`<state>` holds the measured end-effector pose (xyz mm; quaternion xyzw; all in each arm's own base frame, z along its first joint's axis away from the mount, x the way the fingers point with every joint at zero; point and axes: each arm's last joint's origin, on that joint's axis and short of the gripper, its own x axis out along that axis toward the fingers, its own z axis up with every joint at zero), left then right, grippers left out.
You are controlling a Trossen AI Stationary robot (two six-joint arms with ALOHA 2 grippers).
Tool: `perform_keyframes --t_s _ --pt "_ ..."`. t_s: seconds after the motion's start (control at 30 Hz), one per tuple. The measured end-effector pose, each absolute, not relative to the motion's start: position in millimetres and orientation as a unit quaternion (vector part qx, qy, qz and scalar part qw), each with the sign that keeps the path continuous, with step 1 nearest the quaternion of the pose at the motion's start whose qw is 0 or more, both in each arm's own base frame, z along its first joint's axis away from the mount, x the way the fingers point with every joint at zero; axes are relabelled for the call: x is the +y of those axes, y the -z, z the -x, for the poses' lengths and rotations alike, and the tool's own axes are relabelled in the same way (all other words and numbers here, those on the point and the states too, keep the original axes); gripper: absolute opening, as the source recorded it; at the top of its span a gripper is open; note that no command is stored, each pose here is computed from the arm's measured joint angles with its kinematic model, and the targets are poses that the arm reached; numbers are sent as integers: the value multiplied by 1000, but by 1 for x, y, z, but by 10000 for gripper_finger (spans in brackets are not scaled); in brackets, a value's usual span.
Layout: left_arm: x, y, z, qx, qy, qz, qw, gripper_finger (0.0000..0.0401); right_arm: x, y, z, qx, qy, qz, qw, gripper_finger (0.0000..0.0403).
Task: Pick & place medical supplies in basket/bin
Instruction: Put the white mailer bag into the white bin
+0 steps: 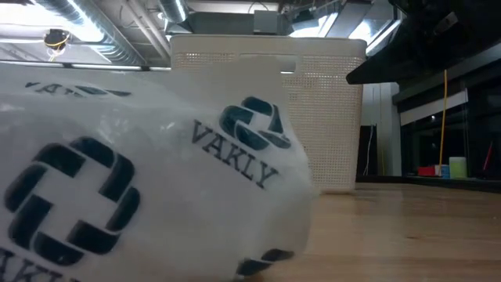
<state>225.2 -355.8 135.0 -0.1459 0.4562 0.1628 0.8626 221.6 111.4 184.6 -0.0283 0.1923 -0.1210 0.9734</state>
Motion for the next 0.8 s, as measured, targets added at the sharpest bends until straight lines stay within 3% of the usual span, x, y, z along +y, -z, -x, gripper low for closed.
perform_keyframes --t_s 0.33,0.47,0.63,0.8 --pt "-356 -119 -241 427 -179 174 869 161 111 -185 -222 193 121 29 973 18" --pt "-355 -116 -242 396 -191 164 883 115 111 -184 -222 193 121 29 973 18" --pt "-353 -115 -243 388 -198 164 885 20 111 -184 -221 193 121 30 973 18" --pt "-350 -115 -242 371 -215 163 889 2 111 -184 -221 194 121 30 973 18"
